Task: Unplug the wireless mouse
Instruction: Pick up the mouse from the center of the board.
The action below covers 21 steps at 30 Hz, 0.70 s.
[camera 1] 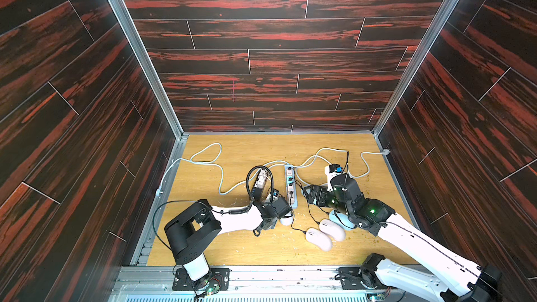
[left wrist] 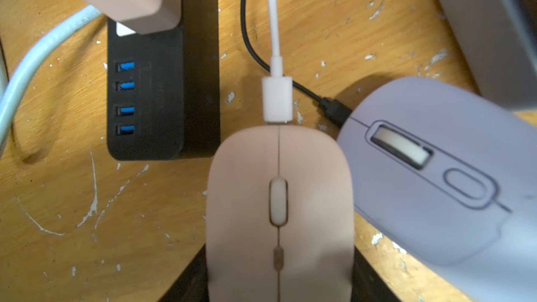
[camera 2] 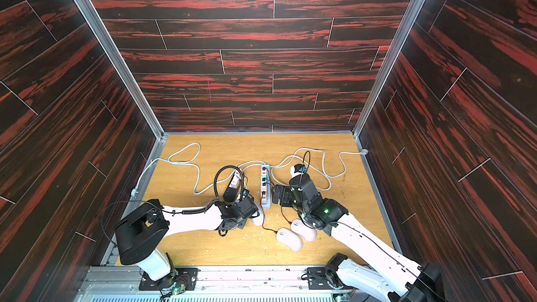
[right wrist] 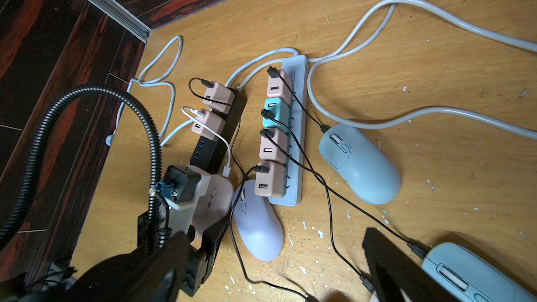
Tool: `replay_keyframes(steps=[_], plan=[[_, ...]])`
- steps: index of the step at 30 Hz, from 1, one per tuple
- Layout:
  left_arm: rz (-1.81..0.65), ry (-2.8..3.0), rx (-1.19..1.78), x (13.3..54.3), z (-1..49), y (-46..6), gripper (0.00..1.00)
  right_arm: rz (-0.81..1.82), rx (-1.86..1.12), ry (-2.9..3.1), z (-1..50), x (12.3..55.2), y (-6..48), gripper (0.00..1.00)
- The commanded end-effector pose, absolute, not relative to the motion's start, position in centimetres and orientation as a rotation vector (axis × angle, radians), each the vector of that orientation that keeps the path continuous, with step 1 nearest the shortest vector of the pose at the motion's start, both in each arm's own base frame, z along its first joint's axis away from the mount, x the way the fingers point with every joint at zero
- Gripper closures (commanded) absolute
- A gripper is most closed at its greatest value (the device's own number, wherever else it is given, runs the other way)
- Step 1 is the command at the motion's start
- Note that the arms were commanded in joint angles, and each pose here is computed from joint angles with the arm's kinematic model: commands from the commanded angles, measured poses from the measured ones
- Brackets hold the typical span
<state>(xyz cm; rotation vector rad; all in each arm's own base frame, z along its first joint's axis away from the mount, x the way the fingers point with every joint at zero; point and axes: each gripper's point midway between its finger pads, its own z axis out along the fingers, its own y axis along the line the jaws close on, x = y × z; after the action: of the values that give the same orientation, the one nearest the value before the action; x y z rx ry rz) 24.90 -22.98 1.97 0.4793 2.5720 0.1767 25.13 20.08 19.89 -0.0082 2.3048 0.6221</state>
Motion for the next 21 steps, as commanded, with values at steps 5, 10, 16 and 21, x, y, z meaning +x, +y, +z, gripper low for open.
replay_keyframes(steps=[5, 10, 16, 21], plan=[[0.130, 2.542, 0.409, 24.6, 4.8, -22.3, 0.70, 0.603, -0.006, 2.233, 20.9, 25.8, 19.6, 0.04], [-0.015, 2.480, 0.361, 24.3, 8.4, -22.6, 0.83, 0.648, -0.010, 2.135, 22.6, 26.5, 20.0, 0.04], [-0.235, 2.326, 0.390, 23.4, 12.7, -22.7, 1.00, 0.653, 0.001, 2.056, 25.2, 28.0, 20.6, 0.02], [-0.285, 2.205, 0.354, 23.1, 13.7, -21.1, 1.00, 0.704, -0.158, 2.073, 26.5, 28.6, 23.8, 0.02]])
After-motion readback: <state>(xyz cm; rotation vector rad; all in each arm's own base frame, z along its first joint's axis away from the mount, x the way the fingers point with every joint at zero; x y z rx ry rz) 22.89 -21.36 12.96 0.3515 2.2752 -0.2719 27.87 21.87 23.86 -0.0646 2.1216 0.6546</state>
